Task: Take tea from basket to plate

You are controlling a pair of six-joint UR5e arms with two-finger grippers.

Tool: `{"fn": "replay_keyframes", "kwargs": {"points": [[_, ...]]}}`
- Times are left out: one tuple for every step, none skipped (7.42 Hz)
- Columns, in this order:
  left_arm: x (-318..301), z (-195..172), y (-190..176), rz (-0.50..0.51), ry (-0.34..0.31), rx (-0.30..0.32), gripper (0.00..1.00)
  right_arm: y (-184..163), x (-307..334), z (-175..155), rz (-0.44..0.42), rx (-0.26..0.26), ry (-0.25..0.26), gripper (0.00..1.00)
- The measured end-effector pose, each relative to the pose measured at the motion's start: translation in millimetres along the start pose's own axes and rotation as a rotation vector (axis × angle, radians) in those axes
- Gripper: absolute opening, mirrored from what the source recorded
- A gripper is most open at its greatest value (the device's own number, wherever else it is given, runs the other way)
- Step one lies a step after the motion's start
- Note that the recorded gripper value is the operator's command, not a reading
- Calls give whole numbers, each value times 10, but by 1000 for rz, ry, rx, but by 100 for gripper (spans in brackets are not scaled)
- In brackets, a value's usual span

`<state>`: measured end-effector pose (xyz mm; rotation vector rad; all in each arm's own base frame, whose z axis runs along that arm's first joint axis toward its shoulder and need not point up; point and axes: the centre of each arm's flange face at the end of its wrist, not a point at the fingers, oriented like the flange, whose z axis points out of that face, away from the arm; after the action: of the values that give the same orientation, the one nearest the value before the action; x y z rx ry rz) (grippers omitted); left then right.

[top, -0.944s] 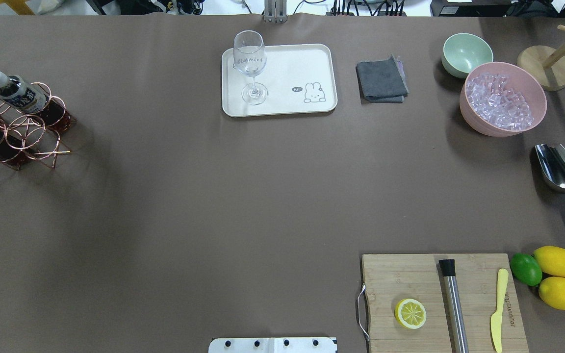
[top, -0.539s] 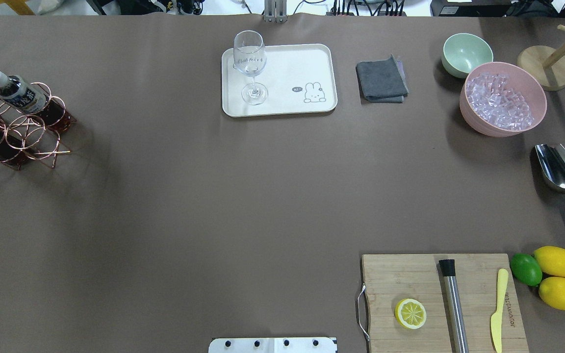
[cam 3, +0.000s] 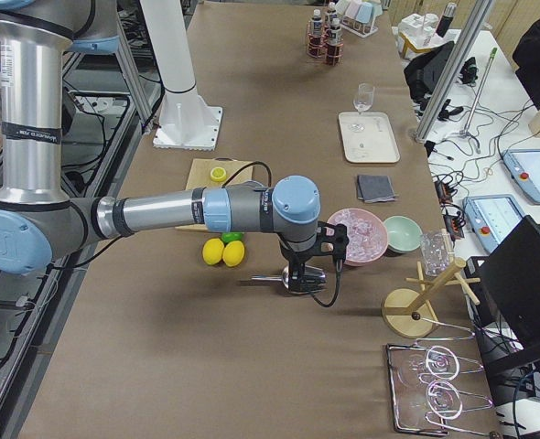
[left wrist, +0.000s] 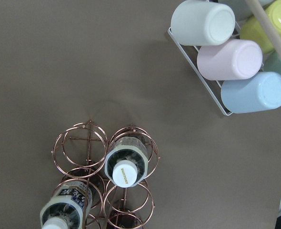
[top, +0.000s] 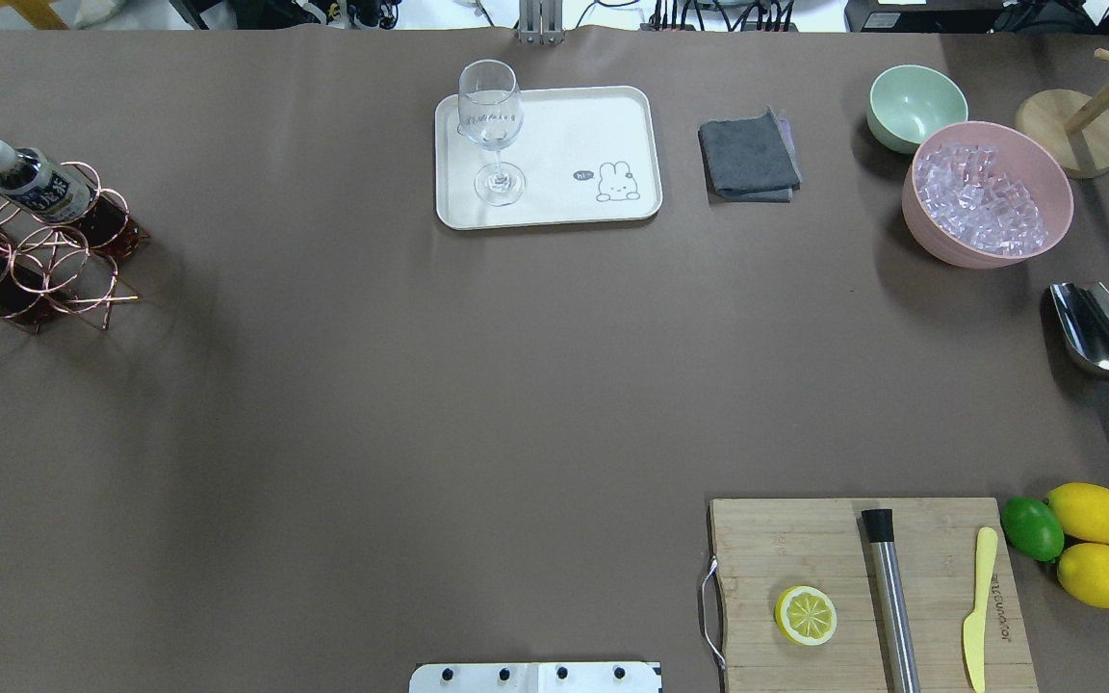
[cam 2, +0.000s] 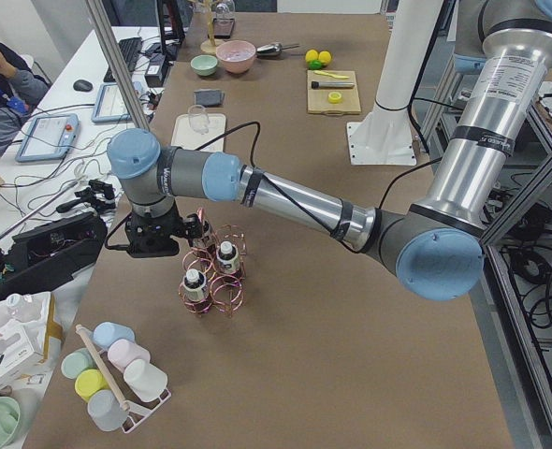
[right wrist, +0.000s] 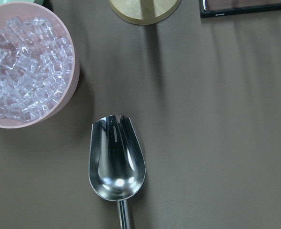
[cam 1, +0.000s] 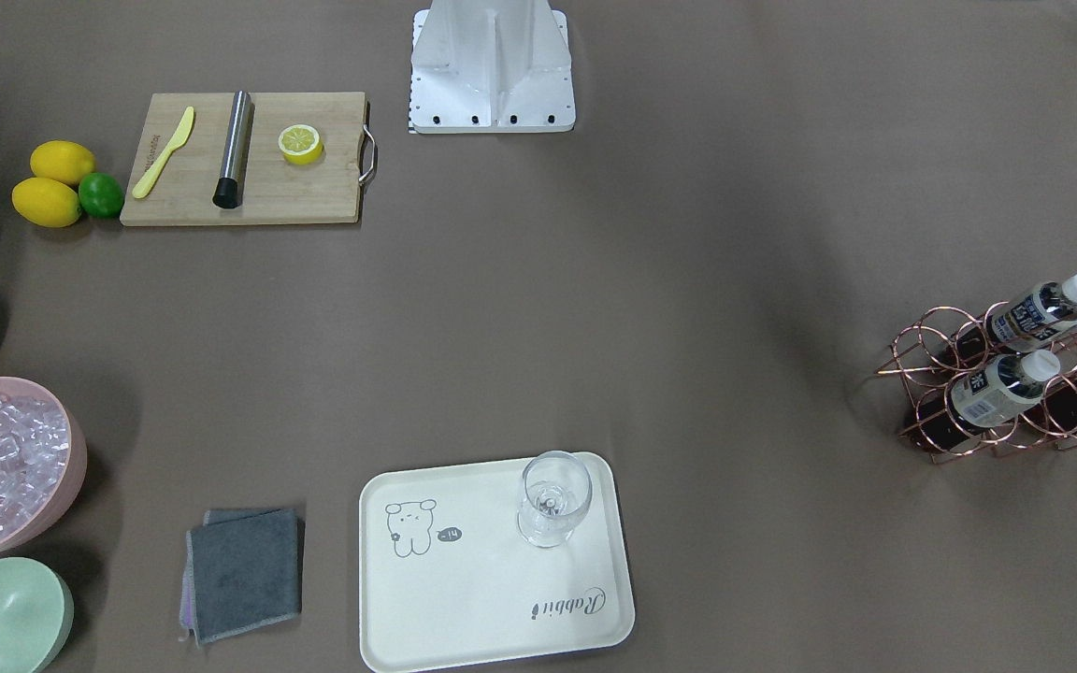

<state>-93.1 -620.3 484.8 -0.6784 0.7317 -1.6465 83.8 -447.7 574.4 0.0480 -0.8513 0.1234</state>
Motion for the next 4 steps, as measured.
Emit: {"fn": "replay_keyframes", "kwargs": {"points": [[38, 57, 180, 20, -9, -9, 97, 2, 2, 2, 0, 0, 0, 100], [49, 126, 345, 38, -23, -21, 96, 3, 1, 1, 0, 0, -1, 100], [41, 175, 452, 39, -42, -46, 96, 3, -1, 0, 0, 0, -1, 100], [19, 213, 512, 22, -69, -83, 96, 4, -1, -2, 0, 0, -1, 100]]}}
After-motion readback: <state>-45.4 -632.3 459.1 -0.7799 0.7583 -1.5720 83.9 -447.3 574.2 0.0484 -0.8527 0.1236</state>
